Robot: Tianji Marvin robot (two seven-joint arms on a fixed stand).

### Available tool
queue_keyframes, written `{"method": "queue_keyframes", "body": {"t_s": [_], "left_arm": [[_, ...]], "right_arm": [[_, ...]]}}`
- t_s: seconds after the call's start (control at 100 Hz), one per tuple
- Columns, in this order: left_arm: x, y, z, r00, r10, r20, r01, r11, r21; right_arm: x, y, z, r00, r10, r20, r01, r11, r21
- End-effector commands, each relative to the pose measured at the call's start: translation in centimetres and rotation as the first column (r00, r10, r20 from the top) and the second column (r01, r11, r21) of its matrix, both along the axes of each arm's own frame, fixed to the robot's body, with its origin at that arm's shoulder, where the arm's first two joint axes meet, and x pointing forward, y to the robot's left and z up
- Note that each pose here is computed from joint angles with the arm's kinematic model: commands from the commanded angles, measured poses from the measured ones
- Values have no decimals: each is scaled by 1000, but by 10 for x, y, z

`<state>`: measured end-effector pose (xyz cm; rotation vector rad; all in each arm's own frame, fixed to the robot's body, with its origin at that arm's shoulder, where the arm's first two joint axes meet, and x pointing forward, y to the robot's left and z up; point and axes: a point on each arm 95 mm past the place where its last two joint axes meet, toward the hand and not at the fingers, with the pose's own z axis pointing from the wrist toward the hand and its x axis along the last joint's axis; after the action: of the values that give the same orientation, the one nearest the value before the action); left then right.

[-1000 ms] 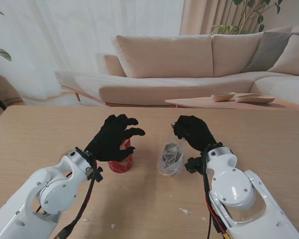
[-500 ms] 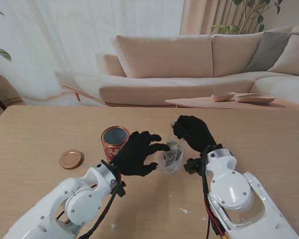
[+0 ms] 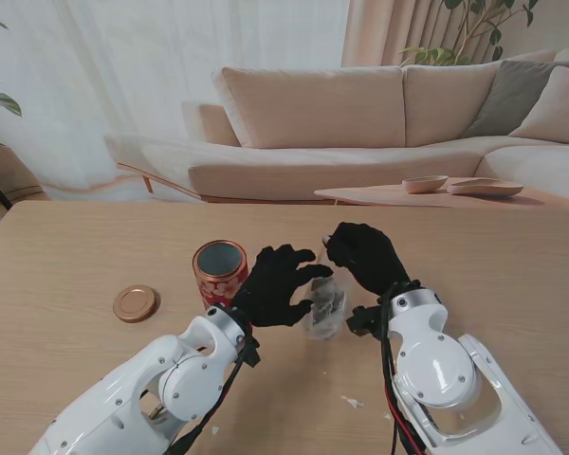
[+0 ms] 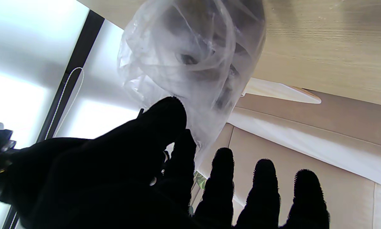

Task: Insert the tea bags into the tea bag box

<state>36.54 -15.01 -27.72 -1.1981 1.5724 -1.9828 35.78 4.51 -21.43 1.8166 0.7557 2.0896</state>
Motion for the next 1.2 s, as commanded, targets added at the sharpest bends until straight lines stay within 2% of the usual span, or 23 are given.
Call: {"method": "queue_keyframes", "body": {"t_s": [0.0,0.79,1.19], "left_arm": [[2,-4,-1,1000,3,-12,-3,1000,5],[13,-7,-9,999,38,-2,-38,998,48],[14,-8,-8,997,71,-2,-71,997,-8]], "right_arm": [[-4,6,0,1000,25,-7,-25,1000,17],[-15,18,-3,997,78,5,-78,996,34],[-19,14,-2,998,63,25,-63,998,8]]}}
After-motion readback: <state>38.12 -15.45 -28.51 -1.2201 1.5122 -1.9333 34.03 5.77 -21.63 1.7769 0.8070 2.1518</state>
